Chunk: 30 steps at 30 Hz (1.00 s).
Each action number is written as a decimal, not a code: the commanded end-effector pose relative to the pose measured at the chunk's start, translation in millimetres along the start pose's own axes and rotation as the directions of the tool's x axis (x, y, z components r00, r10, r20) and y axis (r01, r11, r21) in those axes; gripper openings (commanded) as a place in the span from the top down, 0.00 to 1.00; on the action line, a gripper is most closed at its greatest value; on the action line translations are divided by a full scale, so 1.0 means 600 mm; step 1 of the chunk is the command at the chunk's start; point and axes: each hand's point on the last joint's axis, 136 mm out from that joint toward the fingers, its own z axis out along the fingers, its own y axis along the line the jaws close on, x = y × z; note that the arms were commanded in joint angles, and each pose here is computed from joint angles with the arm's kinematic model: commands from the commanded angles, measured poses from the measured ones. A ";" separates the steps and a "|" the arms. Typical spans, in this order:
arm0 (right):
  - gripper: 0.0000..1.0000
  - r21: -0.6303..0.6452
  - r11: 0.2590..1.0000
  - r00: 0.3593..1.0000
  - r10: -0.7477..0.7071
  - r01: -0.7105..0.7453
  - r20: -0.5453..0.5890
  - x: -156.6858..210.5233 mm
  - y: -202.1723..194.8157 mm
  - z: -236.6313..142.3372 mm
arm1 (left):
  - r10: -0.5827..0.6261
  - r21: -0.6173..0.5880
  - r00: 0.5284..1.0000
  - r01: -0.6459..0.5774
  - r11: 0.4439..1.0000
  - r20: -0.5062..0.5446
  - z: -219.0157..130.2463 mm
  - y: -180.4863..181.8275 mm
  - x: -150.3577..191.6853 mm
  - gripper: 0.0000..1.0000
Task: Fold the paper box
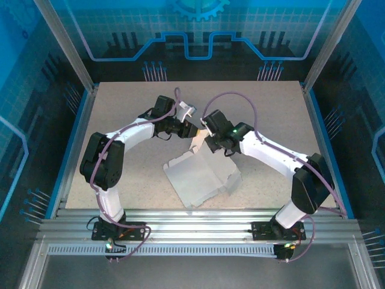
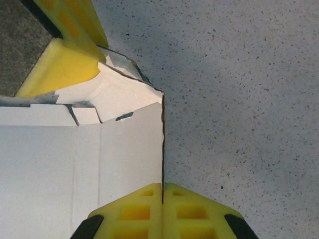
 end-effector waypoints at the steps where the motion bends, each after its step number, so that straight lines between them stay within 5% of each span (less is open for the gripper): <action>1: 0.99 0.072 0.996 0.998 -0.059 0.060 -0.009 -0.009 -0.003 -0.003 | 0.017 0.034 1.000 -0.017 0.999 -0.005 -0.004 -0.020 0.011 0.81; 17: 0.95 0.195 0.958 0.976 -0.217 0.213 0.000 -0.029 0.019 -0.011 | 0.080 -0.064 0.997 -0.078 0.995 0.024 -0.004 -0.020 0.038 0.97; 30: 0.90 0.183 0.927 0.939 -0.340 0.326 0.047 -0.033 0.059 -0.022 | 0.141 -0.146 0.988 -0.131 0.981 0.057 -0.007 -0.025 0.064 0.96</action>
